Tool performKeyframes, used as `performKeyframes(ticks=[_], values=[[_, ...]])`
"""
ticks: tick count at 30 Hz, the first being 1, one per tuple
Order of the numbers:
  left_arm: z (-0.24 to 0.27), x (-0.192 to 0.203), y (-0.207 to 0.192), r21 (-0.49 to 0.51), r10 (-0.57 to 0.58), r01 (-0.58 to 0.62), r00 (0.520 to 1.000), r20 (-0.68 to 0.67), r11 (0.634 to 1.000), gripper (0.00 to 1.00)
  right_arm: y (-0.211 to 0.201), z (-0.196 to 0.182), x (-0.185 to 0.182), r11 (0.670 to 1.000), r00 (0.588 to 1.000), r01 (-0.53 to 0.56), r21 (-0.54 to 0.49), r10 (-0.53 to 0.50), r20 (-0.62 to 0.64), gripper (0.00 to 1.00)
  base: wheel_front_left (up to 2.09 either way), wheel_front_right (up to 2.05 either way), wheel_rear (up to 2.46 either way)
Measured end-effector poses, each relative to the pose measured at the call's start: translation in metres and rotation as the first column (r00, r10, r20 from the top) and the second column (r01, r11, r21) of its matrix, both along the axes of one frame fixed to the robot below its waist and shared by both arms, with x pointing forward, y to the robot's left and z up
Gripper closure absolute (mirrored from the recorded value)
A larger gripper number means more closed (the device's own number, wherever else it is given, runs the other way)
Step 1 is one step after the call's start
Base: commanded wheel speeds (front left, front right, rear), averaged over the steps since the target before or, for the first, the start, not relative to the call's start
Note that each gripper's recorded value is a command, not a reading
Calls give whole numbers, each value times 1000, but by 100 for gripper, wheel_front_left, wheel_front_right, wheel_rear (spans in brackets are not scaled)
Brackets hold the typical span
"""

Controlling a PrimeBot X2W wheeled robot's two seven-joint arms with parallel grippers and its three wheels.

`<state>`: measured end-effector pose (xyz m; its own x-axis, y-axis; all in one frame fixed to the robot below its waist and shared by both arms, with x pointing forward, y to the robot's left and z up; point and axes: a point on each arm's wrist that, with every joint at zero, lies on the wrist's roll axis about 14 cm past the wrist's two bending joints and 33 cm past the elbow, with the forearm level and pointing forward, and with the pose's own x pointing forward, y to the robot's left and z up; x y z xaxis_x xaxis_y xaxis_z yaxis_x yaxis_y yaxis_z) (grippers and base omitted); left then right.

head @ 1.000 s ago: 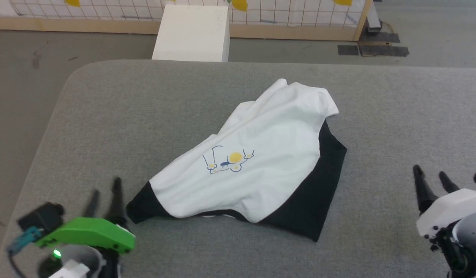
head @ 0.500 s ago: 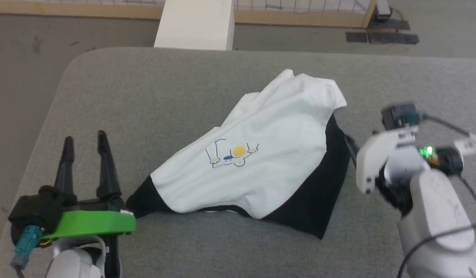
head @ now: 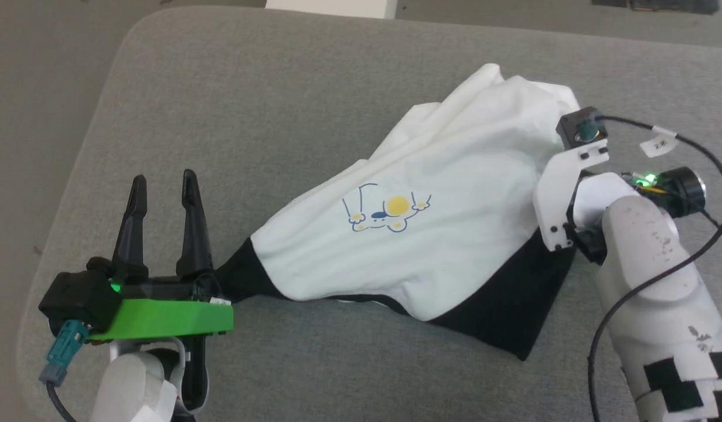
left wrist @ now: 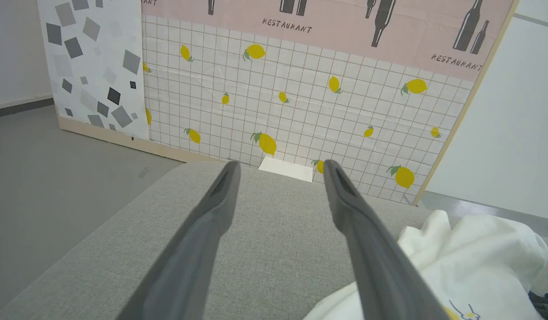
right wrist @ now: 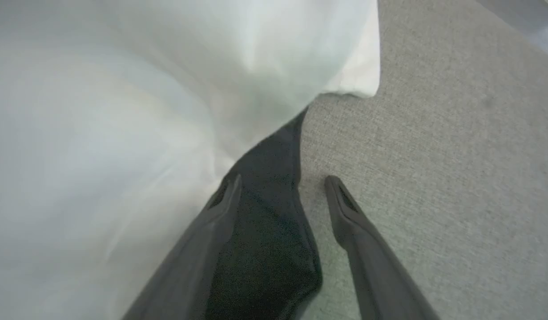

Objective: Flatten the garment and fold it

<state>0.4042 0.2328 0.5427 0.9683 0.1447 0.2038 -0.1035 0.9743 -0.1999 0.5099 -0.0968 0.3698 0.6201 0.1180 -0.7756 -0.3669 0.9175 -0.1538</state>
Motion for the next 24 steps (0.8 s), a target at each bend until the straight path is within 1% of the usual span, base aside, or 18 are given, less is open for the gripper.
performKeyframes(ticks=[1, 2, 3, 5, 7, 9, 11, 13, 15, 16, 18, 19, 21, 22, 23, 24], values=[[-2, 0, 2, 3, 5, -5, 1000, -7, 1000, 0, 2, -2, 2, 1000, 1000, 0, 3, 0, -15, 0, 0, 0, 0], [-4, -1, 4, 3, 11, -11, 1000, -13, 1000, 0, 4, -3, 4, 1000, 1000, -3, 6, 3, -23, 18, 0, 0, 0], [-6, -2, 5, 3, 15, -15, 1000, -18, 1000, 0, 7, -2, 6, 1000, 1000, -5, 16, 5, -22, 100, 0, 0, 0], [-7, -2, 7, 10, 20, -20, 1000, -22, 1000, 0, 13, -2, 6, 999, 1000, -8, 42, 9, -23, 100, 0, 0, 0], [-6, -2, 6, 15, 17, -17, 1000, -20, 1000, 0, 15, 4, 9, 996, 1000, 7, 91, -7, 6, 100, 0, 0, 0], [-5, -2, 5, 13, 10, -10, 1000, -15, 1000, 0, 6, 15, 15, 991, 997, 38, 129, -45, 55, 100, 0, 0, 0], [-2, -3, 3, 8, 3, -3, 1000, -6, 1000, 0, -12, 34, 25, 982, 985, 80, 168, -104, 138, 100, 0, 0, 0], [2, -3, -1, 3, -12, 12, 1000, 10, 1000, 0, -39, 63, 34, 966, 954, 137, 219, -188, 235, 100, 0, 0, 0], [6, -4, -5, -1, -23, 23, 1000, 20, 1000, 0, -71, 86, 34, 946, 911, 197, 257, -273, 308, 100, 0, 0, 0], [7, -5, -7, -4, -29, 29, 999, 23, 1000, 0, -91, 97, 31, 932, 883, 236, 275, -324, 340, 100, 0, 0, 0], [8, -7, -11, -9, -41, 41, 999, 28, 999, 0, -134, 115, 18, 895, 816, 324, 307, -429, 387, 100, 0, 0, 0], [9, -8, -14, -12, -49, 49, 998, 31, 999, 0, -160, 123, 6, 867, 771, 380, 322, -489, 408, 100, 0, 0, 0], [11, -7, -21, -18, -68, 69, 997, 38, 997, 0, -209, 130, -28, 796, 675, 500, 341, -605, 422, 100, 0, 0, 0], [12, -7, -23, -19, -76, 77, 996, 42, 997, 0, -225, 129, -43, 765, 643, 546, 343, -644, 414, 100, 0, 0, 0], [14, -7, -26, -21, -84, 85, 995, 48, 996, 0, -242, 123, -64, 723, 609, 600, 342, -690, 392, 100, 0, 0, 0], [15, -6, -29, -23, -92, 93, 994, 52, 995, 0, -255, 114, -86, 684, 583, 650, 330, -728, 360, 100, 0, 0, 0]])
